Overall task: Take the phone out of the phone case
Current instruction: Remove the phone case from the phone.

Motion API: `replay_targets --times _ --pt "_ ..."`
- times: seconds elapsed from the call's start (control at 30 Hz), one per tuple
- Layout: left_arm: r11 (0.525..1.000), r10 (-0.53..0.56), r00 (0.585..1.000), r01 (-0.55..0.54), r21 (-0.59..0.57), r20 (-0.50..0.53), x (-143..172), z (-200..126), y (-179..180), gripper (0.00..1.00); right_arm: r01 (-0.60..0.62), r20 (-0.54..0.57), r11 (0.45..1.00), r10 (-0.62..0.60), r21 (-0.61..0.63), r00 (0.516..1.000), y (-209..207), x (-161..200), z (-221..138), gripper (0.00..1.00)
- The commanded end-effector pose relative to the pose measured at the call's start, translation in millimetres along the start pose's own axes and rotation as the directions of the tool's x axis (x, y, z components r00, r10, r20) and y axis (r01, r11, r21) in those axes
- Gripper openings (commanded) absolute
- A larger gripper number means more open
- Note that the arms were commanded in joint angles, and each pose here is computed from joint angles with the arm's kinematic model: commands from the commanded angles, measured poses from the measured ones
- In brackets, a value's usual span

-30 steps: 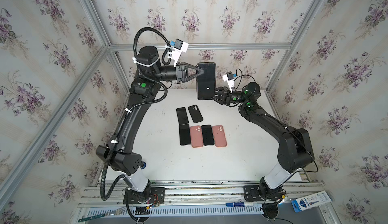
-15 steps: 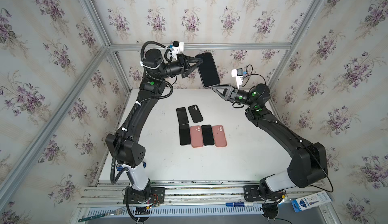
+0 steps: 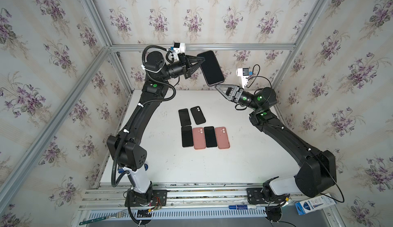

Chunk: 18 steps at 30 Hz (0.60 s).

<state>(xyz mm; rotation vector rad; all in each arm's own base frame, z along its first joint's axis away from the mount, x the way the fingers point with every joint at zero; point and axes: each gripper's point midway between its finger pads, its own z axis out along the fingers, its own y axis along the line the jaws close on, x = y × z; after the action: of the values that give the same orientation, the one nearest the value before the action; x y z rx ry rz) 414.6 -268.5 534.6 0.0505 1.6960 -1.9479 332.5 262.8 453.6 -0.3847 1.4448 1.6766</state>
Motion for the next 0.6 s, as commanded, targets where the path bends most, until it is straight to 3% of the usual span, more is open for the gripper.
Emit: replay_targets --times 0.0,0.57 --pt "0.998 0.040 0.999 -0.040 0.058 0.008 1 -2 -21 0.00 0.040 0.047 0.998 -0.038 -0.056 0.998 21 -13 0 0.61" --pt "0.994 0.037 0.999 -0.038 0.107 0.013 4 -4 -32 0.00 0.005 0.042 0.999 -0.003 -0.034 0.999 4 -9 2 0.55"
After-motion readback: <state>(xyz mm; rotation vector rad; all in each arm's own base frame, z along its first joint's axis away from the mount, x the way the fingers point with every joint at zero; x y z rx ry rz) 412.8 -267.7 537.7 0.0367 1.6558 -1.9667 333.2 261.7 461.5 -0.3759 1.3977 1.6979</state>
